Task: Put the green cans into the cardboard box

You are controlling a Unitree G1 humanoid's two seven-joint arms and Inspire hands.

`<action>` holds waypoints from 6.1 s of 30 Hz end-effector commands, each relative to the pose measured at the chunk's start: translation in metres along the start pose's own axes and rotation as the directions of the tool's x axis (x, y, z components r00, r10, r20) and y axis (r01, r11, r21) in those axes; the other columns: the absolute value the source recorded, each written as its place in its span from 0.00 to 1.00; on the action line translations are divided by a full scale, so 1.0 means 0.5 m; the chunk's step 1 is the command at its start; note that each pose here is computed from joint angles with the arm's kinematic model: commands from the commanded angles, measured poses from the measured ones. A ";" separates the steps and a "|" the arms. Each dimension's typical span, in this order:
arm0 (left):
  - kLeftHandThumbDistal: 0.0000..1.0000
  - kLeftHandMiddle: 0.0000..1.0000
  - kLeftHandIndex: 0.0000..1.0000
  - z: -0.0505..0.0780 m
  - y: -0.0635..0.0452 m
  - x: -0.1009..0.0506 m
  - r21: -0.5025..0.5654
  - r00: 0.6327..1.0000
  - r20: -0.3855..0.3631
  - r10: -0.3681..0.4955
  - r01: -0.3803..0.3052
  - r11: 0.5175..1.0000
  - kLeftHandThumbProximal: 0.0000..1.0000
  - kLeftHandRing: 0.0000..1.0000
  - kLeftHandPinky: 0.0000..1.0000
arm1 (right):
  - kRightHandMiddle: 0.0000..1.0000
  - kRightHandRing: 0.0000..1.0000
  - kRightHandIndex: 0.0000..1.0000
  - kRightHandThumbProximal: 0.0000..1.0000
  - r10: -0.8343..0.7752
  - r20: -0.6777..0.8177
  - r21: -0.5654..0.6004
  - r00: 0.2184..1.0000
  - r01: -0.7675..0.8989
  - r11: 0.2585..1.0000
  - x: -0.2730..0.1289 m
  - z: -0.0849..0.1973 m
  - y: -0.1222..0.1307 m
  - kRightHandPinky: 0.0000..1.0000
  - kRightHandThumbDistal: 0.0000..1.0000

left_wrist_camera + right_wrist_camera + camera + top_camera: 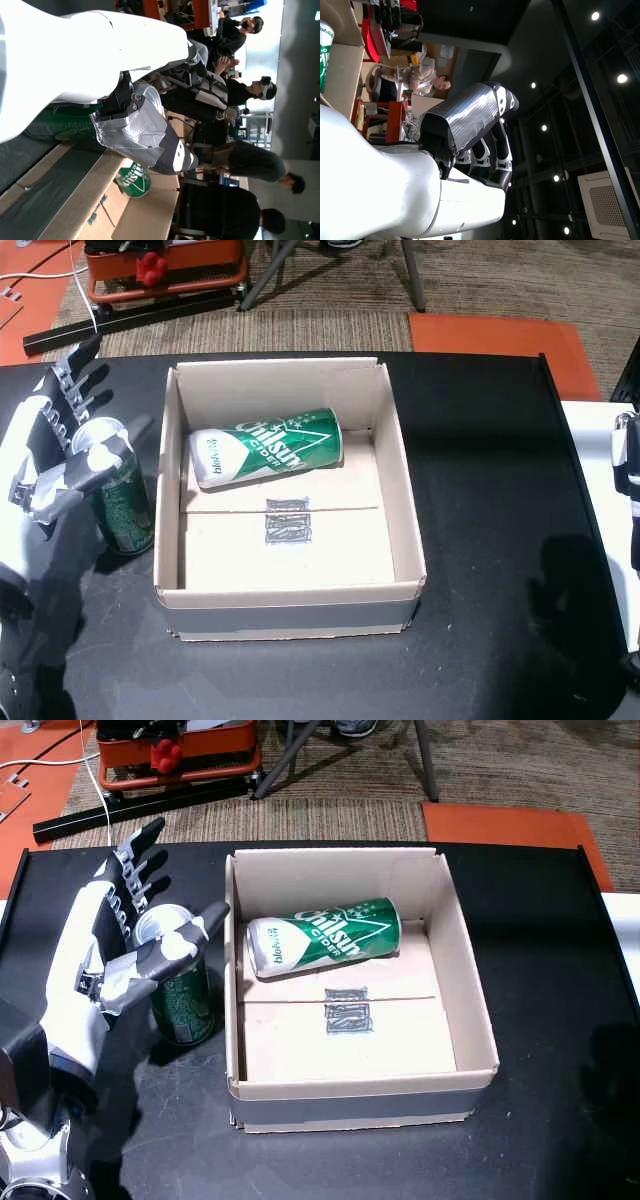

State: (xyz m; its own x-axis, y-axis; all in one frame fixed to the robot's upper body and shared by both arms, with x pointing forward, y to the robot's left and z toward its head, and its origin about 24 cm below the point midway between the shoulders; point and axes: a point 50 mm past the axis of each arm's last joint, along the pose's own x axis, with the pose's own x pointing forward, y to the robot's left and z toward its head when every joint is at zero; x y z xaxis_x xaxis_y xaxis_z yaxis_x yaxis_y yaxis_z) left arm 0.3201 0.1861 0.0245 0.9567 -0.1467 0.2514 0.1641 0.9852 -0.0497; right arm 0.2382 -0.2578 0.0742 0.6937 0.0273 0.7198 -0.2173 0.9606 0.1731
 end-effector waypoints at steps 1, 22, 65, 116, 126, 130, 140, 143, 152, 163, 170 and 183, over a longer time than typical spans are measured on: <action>0.86 0.96 0.92 -0.007 0.004 -0.006 -0.020 1.000 -0.019 0.017 -0.017 1.000 0.15 1.00 0.93 | 0.10 0.14 0.03 0.02 -0.012 -0.002 0.004 1.000 0.013 1.000 -0.008 0.003 0.000 0.22 0.78; 0.80 0.96 0.95 -0.008 0.003 -0.009 -0.003 1.000 -0.026 -0.007 0.007 1.000 0.13 0.99 0.91 | 0.11 0.15 0.05 0.02 -0.023 -0.002 0.027 1.000 0.023 0.999 -0.008 0.006 -0.001 0.22 0.79; 0.84 0.89 0.92 -0.034 0.010 -0.026 0.068 0.984 -0.168 -0.064 0.077 0.995 0.14 0.90 0.91 | 0.05 0.12 0.01 0.01 0.015 0.092 -0.007 0.996 -0.014 1.000 0.021 0.026 0.004 0.23 0.73; 0.72 0.76 0.84 -0.051 0.025 -0.029 -0.014 0.964 -0.264 -0.020 0.017 1.000 0.00 0.75 0.74 | 0.06 0.13 0.03 0.00 0.013 0.104 -0.009 0.994 -0.012 1.000 0.019 0.031 0.001 0.25 0.72; 0.72 0.74 0.81 -0.052 0.024 -0.028 -0.013 0.964 -0.265 -0.007 0.003 1.000 0.00 0.73 0.68 | 0.06 0.14 0.02 0.00 0.023 0.104 -0.017 0.994 -0.021 1.000 0.021 0.031 0.001 0.25 0.68; 0.72 0.72 0.80 -0.052 0.025 -0.028 0.002 0.962 -0.272 0.005 -0.004 1.000 0.00 0.71 0.63 | 0.05 0.14 0.01 0.00 0.020 0.103 -0.010 0.995 -0.019 1.000 0.021 0.030 0.001 0.25 0.70; 0.71 0.64 0.67 -0.051 0.024 -0.027 0.003 0.965 -0.263 0.009 -0.009 1.000 0.00 0.65 0.59 | 0.05 0.13 0.02 0.01 0.015 0.107 -0.016 0.994 -0.013 1.000 0.020 0.031 0.001 0.25 0.71; 0.72 0.63 0.66 -0.051 0.024 -0.027 -0.006 0.965 -0.261 0.008 -0.010 1.000 0.00 0.65 0.59 | 0.06 0.14 0.02 0.00 0.019 0.108 -0.020 0.994 -0.017 1.000 0.020 0.032 0.001 0.25 0.68; 0.73 0.61 0.64 -0.052 0.025 -0.028 -0.016 0.965 -0.264 0.013 -0.017 1.000 0.00 0.63 0.57 | 0.06 0.14 0.03 0.00 0.017 0.104 -0.013 0.994 -0.015 1.000 0.018 0.031 0.000 0.25 0.71; 0.73 0.48 0.56 -0.053 0.025 -0.029 -0.057 0.967 -0.255 0.019 -0.035 0.998 0.00 0.49 0.44 | 0.06 0.14 0.03 0.00 0.015 0.103 -0.018 0.995 -0.013 1.000 0.016 0.033 0.000 0.25 0.70; 0.70 0.61 0.53 -0.055 0.025 -0.029 -0.059 0.965 -0.261 0.032 -0.049 0.997 0.00 0.66 0.46 | 0.06 0.14 0.02 0.01 0.014 0.104 -0.025 0.994 -0.011 1.000 0.016 0.033 -0.001 0.25 0.71; 0.71 0.78 0.67 -0.055 0.026 -0.029 -0.101 0.966 -0.257 0.034 -0.061 0.993 0.00 0.81 0.56 | 0.05 0.13 0.02 0.00 0.007 0.104 -0.030 0.995 -0.004 1.000 0.015 0.033 -0.001 0.24 0.72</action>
State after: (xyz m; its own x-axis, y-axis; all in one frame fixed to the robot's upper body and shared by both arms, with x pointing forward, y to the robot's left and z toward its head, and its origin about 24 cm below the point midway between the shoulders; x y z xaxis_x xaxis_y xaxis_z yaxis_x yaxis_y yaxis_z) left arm 0.3134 0.1979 -0.0070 0.9901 -0.1406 -0.0044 0.1387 0.9807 -0.1381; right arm 0.2338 -0.2605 0.0925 0.6113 0.0085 0.7913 -0.2112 0.9654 0.1527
